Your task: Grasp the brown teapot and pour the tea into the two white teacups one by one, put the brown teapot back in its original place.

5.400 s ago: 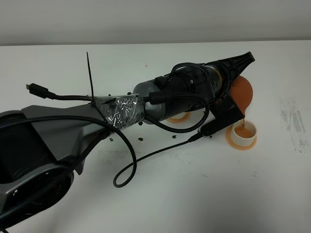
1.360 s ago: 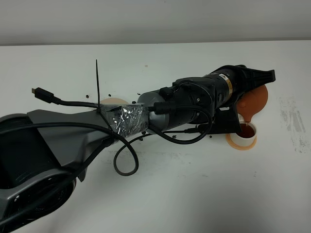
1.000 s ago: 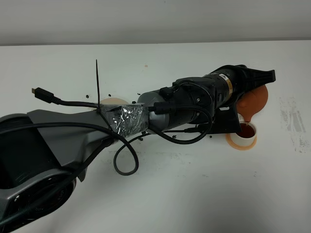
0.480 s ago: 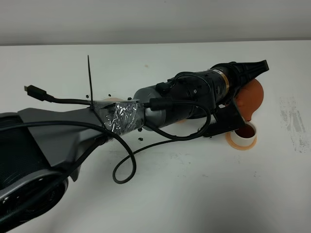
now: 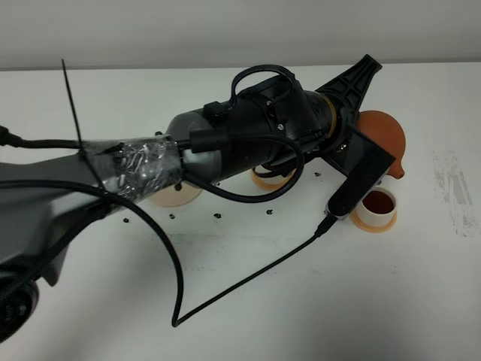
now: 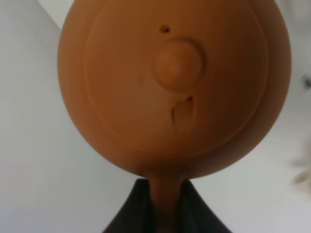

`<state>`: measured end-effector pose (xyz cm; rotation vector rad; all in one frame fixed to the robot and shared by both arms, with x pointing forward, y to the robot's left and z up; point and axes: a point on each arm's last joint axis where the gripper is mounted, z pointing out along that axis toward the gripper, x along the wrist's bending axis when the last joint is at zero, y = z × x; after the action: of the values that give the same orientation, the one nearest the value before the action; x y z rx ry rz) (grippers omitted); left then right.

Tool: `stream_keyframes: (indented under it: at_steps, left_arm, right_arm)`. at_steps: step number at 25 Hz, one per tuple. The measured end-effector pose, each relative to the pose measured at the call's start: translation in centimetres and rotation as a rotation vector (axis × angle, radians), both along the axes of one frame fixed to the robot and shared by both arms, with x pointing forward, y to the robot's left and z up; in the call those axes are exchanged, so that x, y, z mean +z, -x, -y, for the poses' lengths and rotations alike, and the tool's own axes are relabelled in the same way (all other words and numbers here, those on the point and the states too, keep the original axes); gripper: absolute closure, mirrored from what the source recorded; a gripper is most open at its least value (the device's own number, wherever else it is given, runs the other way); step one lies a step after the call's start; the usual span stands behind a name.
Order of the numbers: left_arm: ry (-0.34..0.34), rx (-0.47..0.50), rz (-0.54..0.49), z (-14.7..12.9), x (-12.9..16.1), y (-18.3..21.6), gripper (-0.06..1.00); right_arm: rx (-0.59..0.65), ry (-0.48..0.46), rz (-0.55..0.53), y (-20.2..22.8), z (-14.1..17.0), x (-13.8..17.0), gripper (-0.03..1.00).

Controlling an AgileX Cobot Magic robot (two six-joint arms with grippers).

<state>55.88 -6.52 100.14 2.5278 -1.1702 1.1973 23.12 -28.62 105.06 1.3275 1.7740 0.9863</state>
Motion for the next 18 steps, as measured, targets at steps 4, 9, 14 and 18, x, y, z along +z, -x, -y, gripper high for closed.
stream_keyframes:
  at_steps: [4, 9, 14, 18]
  left_arm:
    - [0.129, 0.164, -0.162, -2.2, 0.5, 1.2, 0.82]
    - [0.224, 0.448, -0.393, -5.2, -0.4, 2.4, 0.82]
    - [0.25, 0.674, -0.56, -6.7, -2.4, 3.2, 0.82]
    - [0.239, 0.752, -0.622, -7.3, -3.4, 3.8, 0.82]
  right_arm:
    - [0.0, 0.0, 0.0, 0.0, 0.0, 0.0, 0.75]
    - [0.0, 0.0, 0.0, 0.0, 0.0, 0.0, 0.75]
    - [0.0, 0.0, 0.0, 0.0, 0.0, 0.0, 0.75]
    - [0.0, 0.0, 0.0, 0.0, 0.0, 0.0, 0.75]
